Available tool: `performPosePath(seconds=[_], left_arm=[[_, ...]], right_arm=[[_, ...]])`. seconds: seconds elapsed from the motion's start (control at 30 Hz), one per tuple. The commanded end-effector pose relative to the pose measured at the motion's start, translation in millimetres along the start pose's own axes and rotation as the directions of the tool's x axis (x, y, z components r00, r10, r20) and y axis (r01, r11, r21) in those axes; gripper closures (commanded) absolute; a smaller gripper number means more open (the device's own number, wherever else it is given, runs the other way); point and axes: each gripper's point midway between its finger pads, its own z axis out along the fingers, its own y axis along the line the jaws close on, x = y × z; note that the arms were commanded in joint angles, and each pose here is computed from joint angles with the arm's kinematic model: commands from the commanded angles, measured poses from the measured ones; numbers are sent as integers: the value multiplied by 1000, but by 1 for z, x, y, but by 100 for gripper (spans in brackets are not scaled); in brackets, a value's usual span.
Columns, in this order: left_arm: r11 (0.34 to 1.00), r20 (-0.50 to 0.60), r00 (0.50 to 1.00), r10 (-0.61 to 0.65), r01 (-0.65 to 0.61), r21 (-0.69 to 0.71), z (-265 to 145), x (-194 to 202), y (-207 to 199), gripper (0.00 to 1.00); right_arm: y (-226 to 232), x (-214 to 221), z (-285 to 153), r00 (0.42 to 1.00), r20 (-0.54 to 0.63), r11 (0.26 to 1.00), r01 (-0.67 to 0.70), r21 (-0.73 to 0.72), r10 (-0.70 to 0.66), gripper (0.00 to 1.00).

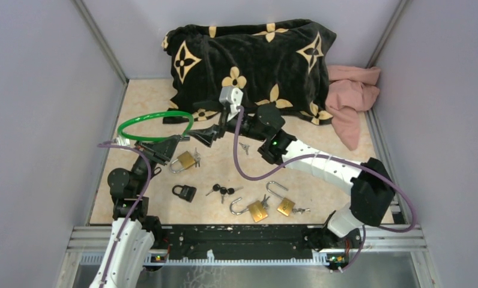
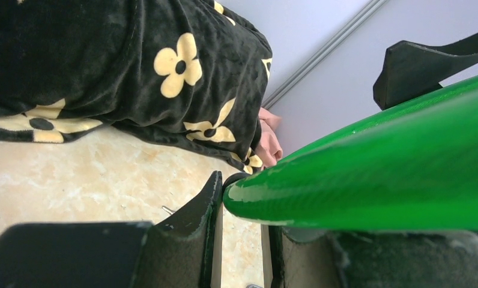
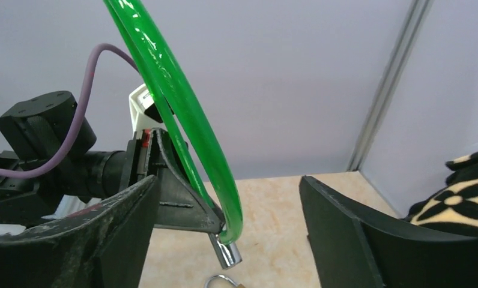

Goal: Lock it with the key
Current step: Place the lock at the center of the board.

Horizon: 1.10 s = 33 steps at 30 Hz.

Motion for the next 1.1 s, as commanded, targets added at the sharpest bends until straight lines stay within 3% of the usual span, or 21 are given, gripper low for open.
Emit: performPosePath(seconds=[0.0, 0.13, 0.2, 0.37, 0.4, 0.47, 0.5, 0.53, 0.7, 0.83, 1.07], left_arm=[[999, 40, 999, 29, -31, 39, -1, -10, -10, 100], [998, 37, 999, 33, -35, 43, -1, -9, -11, 100], [998, 38, 999, 33, -35, 48, -1, -9, -11, 100], [998, 38, 999, 31, -32, 52, -1, -9, -12, 100], [999, 40, 999, 21, -22, 40, -2, -9, -10, 91], [1000, 66, 998, -3, 2, 2, -3, -12, -3, 54], [1000, 74, 997, -9, 9, -9, -5, -12, -1, 24], [1000, 86, 996, -4, 5, -13, -6, -13, 0, 4], [999, 118, 992, 32, -29, -29, -8, -20, 1, 1], [999, 121, 992, 31, -26, -48, -9, -19, 5, 1], [999, 125, 992, 36, -31, -40, -10, -19, 4, 1]], right_arm=[[4, -65, 20, 983, 177, 998, 58, -17, -54, 28], [-3, -62, 26, 989, 147, 1000, 12, 4, -12, 85], [-5, -58, 28, 993, 121, 1000, -7, 11, 6, 100], [-19, -50, 25, 996, 77, 994, -43, 97, 35, 100], [-24, -49, 23, 997, 71, 991, -52, 124, 43, 100], [-43, -46, 14, 995, 52, 974, -91, 208, 82, 100], [-51, -43, 10, 994, 38, 963, -108, 248, 102, 100], [-65, -39, 2, 991, 26, 945, -133, 299, 131, 100], [-117, 11, -54, 920, -69, 830, -313, 462, 385, 100], [-127, 82, -104, 768, -176, 706, -438, 556, 616, 100], [-128, 190, -181, 490, -238, 501, -524, 689, 839, 100]])
